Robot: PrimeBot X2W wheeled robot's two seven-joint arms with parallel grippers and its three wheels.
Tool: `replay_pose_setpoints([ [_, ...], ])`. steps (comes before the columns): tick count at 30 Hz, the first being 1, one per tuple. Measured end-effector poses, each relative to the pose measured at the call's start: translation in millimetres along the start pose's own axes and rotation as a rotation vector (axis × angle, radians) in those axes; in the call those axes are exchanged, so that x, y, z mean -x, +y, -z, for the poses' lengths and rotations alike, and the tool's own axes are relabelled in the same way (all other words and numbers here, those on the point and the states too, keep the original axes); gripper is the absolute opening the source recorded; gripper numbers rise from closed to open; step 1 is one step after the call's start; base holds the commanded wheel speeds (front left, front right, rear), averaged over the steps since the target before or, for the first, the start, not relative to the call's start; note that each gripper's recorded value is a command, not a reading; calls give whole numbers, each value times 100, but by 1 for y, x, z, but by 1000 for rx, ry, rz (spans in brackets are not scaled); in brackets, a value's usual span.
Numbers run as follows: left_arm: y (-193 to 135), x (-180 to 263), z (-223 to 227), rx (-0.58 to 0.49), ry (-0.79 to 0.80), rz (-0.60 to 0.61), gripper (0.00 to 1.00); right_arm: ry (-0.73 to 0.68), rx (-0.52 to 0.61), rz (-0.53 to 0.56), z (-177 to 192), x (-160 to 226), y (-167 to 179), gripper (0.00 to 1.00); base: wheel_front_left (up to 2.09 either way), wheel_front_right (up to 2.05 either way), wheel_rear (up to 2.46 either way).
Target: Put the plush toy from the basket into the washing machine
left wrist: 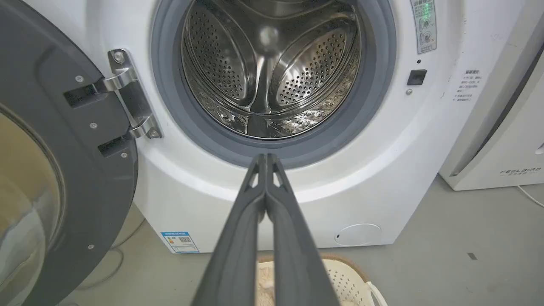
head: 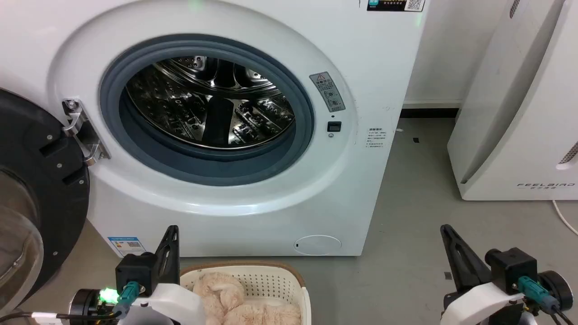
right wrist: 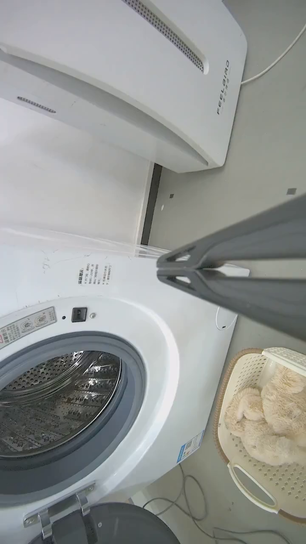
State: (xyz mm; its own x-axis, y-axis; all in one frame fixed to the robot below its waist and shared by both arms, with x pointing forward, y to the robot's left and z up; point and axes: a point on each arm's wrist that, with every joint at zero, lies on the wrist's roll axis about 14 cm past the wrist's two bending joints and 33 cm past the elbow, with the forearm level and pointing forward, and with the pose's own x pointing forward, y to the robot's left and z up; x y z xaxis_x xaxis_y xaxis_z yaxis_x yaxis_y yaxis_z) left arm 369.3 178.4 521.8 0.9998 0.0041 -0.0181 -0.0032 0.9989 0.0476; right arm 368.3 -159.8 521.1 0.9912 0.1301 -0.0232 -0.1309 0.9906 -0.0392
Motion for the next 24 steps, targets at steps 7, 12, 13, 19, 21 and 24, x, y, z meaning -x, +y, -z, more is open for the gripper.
replay_pose_setpoints([
  [7, 0, 0, 0, 0, 0, 0, 100, 0, 0, 0, 0, 0, 0, 100, 0, 0, 0],
  [12, 0, 0, 1, 0, 2, 0, 100, 1, -1, -1, 0, 0, 0, 100, 0, 0, 0],
  [13, -1, 0, 1, 0, 2, 1, 100, 1, -1, -1, 0, 0, 0, 100, 0, 0, 0],
  [19, -3, -1, 1, 2, -2, 7, 100, -2, -3, 4, 1, 0, -1, 100, 0, 0, 0],
  [21, -4, -1, 2, 6, 1, 11, 100, -3, -8, 7, 1, 0, -2, 100, 0, 0, 0],
  [24, -6, -2, 4, 10, 2, 15, 100, -4, -12, 12, 2, 0, -4, 100, 0, 0, 0],
])
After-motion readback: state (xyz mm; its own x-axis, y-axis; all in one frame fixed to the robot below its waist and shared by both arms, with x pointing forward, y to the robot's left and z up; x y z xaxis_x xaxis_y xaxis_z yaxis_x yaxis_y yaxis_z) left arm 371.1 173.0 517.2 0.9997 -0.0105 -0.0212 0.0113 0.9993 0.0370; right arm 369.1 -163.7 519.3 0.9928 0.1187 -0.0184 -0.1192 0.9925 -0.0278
